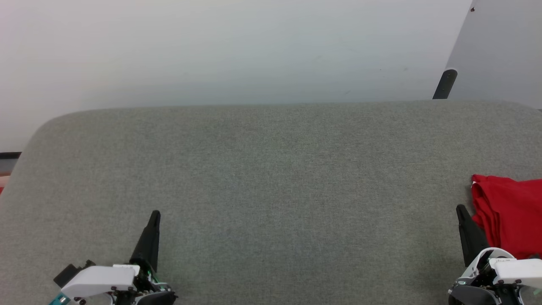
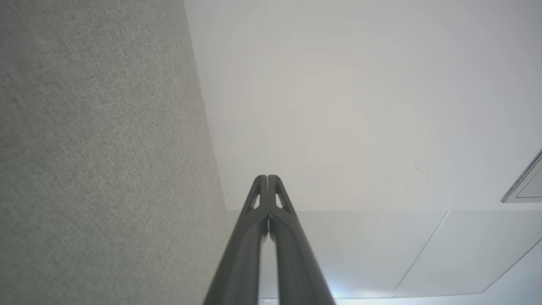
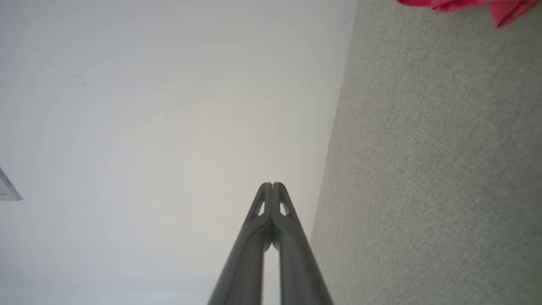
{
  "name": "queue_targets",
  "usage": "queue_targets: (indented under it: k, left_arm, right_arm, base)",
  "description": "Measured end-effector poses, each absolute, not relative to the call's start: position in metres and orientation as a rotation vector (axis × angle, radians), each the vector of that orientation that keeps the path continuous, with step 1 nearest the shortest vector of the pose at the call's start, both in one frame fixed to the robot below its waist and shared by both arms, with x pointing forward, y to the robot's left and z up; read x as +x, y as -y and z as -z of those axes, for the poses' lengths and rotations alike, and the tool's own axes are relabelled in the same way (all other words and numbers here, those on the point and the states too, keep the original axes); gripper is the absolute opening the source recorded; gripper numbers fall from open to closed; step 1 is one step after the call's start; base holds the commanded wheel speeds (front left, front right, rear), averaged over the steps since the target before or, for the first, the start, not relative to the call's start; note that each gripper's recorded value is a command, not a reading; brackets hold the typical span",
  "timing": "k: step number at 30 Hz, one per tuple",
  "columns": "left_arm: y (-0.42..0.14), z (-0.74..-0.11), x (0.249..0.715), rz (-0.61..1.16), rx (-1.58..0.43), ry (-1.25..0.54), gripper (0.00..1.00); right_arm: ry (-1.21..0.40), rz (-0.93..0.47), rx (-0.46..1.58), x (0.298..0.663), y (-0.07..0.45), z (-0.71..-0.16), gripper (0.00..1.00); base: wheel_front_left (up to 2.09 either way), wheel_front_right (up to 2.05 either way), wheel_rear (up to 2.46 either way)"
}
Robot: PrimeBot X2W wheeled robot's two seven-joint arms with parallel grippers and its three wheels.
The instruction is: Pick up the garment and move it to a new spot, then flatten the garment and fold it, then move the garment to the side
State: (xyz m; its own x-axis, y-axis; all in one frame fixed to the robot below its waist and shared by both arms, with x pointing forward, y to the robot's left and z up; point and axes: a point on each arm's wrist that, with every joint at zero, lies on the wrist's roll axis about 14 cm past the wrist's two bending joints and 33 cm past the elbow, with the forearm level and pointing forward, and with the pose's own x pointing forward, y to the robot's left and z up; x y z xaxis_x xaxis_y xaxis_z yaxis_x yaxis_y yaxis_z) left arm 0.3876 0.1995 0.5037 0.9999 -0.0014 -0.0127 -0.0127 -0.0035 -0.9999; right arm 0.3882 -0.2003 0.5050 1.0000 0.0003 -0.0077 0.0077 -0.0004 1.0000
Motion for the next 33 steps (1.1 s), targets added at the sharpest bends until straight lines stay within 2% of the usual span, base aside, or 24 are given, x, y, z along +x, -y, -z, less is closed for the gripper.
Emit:
queue_targets:
  k: [33]
  left_arm:
    - [-0.1994, -0.5040, 0.3878, -0.008, -1.574, -0.011, 0.00]
  right_arm:
    - [-0.005, 0.004, 1.571, 0.3887, 0.2003, -0.5058, 0.00]
  base:
    - [0.00, 0.00, 0.00]
